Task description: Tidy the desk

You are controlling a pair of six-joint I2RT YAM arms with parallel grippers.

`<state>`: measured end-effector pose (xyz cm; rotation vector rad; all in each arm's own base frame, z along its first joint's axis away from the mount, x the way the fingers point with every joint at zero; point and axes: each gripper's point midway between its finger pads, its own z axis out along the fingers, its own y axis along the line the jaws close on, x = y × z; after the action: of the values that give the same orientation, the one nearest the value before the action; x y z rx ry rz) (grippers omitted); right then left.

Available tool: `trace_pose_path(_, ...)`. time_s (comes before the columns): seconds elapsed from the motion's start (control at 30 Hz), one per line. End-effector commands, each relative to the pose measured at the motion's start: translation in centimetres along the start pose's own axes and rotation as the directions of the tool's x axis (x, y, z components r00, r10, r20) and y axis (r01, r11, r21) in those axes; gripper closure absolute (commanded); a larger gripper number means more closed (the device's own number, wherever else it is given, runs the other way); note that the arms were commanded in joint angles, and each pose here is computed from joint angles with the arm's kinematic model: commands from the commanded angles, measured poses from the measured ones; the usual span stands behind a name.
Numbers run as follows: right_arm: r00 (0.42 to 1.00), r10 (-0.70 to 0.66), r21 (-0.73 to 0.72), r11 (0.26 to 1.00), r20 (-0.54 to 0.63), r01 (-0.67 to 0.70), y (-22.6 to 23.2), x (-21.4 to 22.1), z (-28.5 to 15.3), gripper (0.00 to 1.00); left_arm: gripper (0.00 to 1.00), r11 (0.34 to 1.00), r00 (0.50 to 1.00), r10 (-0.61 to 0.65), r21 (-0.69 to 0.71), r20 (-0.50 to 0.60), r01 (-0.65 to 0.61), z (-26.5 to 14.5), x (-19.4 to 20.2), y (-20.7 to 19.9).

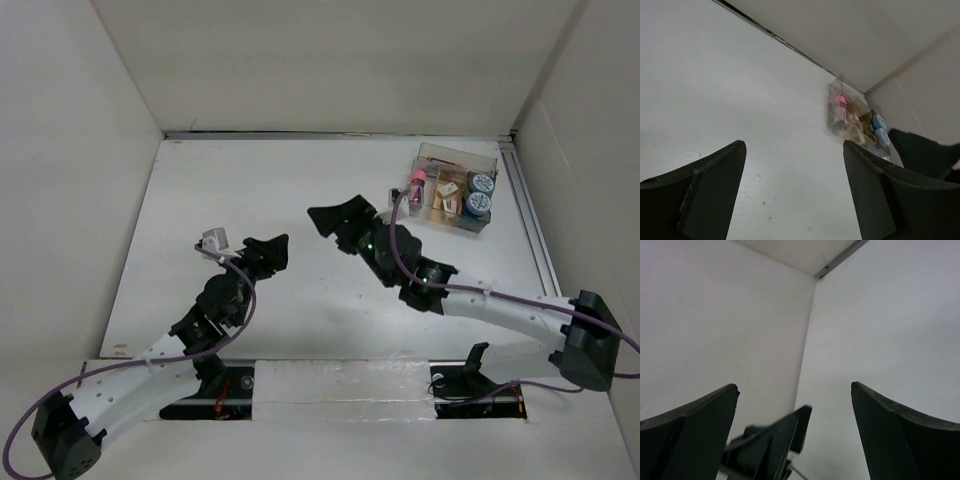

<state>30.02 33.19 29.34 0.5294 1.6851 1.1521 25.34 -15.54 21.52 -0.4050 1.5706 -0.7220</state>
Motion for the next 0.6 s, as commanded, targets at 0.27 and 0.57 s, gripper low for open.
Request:
trace_pose_path(0.27,0.973,-0.227,0.092,0.969,-0.046,0.230,-3.1,5.1,-10.7,0.00,0.24,0.998,0.999,-0.044,-0.044,0.028,0.045,-1.7,-2.5,0.5)
trace_pose_path(0.57,0.984,-0.151,0.040,0.987,-0.095,0.155,-5.3,5.4,-15.4,0.00,0.24,0.993,0.994,-0.111,-0.038,0.008,0.111,-5.0,-2.7,2.5)
